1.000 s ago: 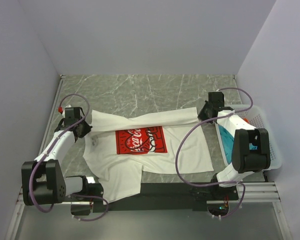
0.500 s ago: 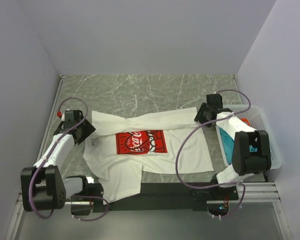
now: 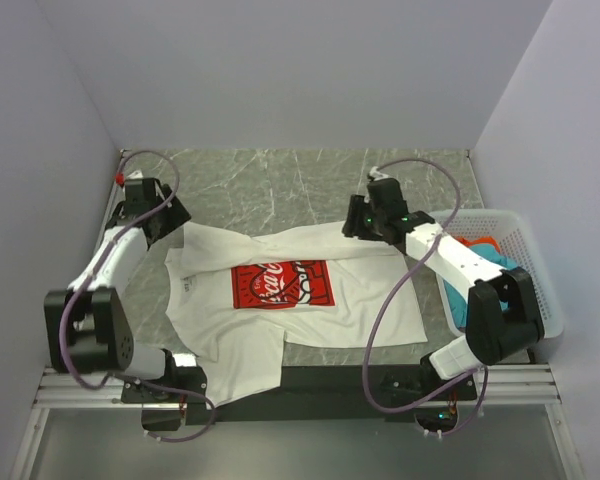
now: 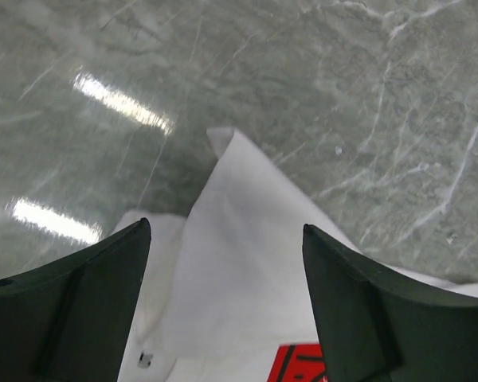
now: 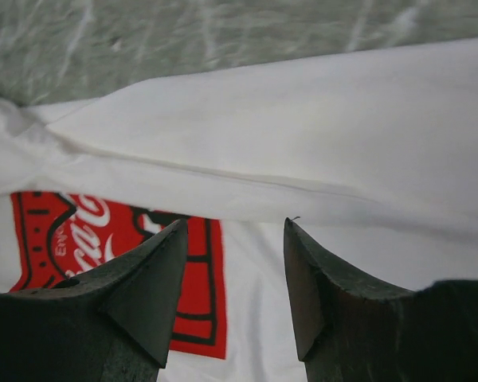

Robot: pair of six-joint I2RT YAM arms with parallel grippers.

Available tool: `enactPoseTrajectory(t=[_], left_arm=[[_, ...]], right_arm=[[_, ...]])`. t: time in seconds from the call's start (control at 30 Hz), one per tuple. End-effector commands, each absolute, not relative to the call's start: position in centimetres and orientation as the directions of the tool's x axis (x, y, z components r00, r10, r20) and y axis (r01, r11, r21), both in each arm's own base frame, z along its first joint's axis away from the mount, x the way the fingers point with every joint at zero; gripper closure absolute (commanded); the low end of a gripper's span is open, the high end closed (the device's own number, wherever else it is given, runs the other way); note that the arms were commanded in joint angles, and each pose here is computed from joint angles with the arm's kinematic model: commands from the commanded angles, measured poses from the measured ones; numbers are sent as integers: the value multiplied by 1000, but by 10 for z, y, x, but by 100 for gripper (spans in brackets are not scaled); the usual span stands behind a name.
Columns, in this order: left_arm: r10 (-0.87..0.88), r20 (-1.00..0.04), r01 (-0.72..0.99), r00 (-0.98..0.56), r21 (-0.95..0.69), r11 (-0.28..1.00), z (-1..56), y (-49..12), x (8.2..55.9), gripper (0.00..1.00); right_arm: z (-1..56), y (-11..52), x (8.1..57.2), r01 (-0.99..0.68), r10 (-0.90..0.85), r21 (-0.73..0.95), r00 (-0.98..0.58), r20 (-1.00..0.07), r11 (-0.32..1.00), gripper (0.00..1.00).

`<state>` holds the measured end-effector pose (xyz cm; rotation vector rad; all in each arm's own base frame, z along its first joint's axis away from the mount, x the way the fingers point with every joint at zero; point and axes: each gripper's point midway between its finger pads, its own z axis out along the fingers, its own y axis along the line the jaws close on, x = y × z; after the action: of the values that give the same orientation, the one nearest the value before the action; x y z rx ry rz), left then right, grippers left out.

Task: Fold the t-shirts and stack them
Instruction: Fold the tshirt

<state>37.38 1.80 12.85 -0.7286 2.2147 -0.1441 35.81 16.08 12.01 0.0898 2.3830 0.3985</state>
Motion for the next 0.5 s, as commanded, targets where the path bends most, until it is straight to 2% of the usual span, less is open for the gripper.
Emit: enactPoseTrajectory(t=[0.0, 0.3, 0.47], left_arm=[[-497, -687, -393, -530, -320, 862, 137, 17, 413, 18], [-503, -617, -398, -605, -313, 862, 94, 4, 462, 17], [-481, -579, -389, -658, -285, 876, 71, -11, 468, 24]], right_arm=[[139, 202, 360, -191, 85, 324, -733, -674, 927, 41], [126, 227, 331, -266, 33, 368, -771, -636, 891, 41], [123, 223, 323, -266, 26, 362, -773, -634, 893, 41]])
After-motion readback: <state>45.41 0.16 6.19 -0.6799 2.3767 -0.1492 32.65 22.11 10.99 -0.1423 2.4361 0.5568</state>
